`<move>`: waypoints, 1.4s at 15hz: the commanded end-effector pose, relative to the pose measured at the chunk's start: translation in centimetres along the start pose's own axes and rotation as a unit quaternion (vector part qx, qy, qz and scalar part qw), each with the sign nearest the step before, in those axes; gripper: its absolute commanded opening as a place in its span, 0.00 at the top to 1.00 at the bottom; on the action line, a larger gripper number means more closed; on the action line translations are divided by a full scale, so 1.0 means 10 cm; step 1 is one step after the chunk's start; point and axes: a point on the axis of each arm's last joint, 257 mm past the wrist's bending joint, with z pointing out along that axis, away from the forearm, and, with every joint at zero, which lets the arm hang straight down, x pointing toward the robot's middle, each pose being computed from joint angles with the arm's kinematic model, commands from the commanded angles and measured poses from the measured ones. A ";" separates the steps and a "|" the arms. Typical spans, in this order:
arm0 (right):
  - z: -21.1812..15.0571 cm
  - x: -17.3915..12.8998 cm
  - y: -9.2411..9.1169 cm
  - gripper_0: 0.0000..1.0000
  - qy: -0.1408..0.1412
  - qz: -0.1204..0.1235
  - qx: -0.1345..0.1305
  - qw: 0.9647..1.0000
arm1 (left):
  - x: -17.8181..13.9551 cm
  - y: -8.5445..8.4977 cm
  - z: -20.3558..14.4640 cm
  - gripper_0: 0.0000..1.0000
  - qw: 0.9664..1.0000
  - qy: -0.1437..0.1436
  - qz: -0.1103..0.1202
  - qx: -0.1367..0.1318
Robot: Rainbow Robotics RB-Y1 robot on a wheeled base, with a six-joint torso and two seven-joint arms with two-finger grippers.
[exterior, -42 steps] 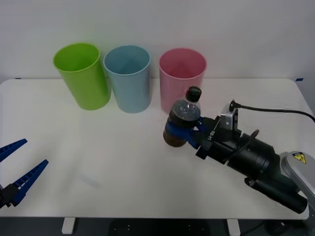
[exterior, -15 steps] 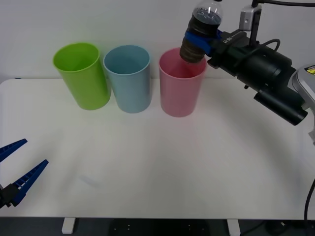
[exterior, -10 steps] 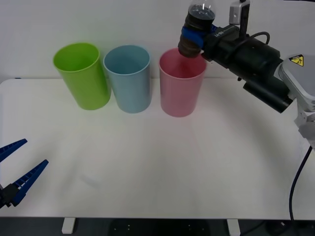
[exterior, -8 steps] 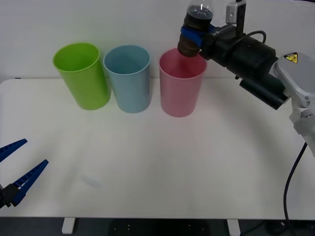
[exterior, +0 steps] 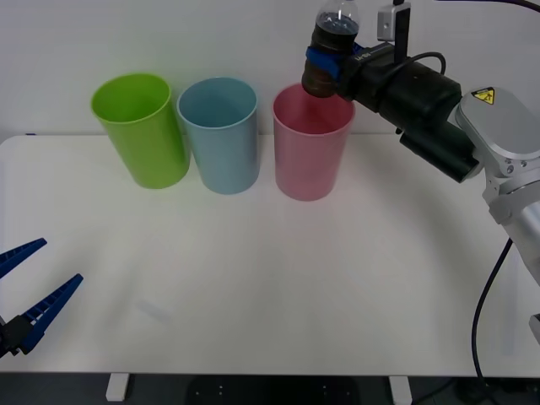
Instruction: Grasp the object on the table and drop it into the matching bin: aluminum can to the light blue bin, PET bottle to the pink bin.
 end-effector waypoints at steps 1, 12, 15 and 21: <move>0.00 0.00 0.00 0.54 -0.001 -0.003 0.001 1.000 | 0.00 0.00 0.00 0.00 1.000 0.000 0.000 0.000; -0.09 0.03 0.15 0.00 -0.009 0.004 -0.012 1.000 | 0.00 0.00 0.00 0.00 1.000 0.000 0.000 0.000; -0.22 0.06 0.28 0.00 -0.014 0.004 -0.022 1.000 | 0.00 0.00 0.00 0.00 1.000 0.000 0.000 0.000; -0.63 0.16 0.54 0.00 -0.015 0.002 -0.046 0.999 | 0.00 0.00 0.00 0.00 1.000 0.000 0.000 0.000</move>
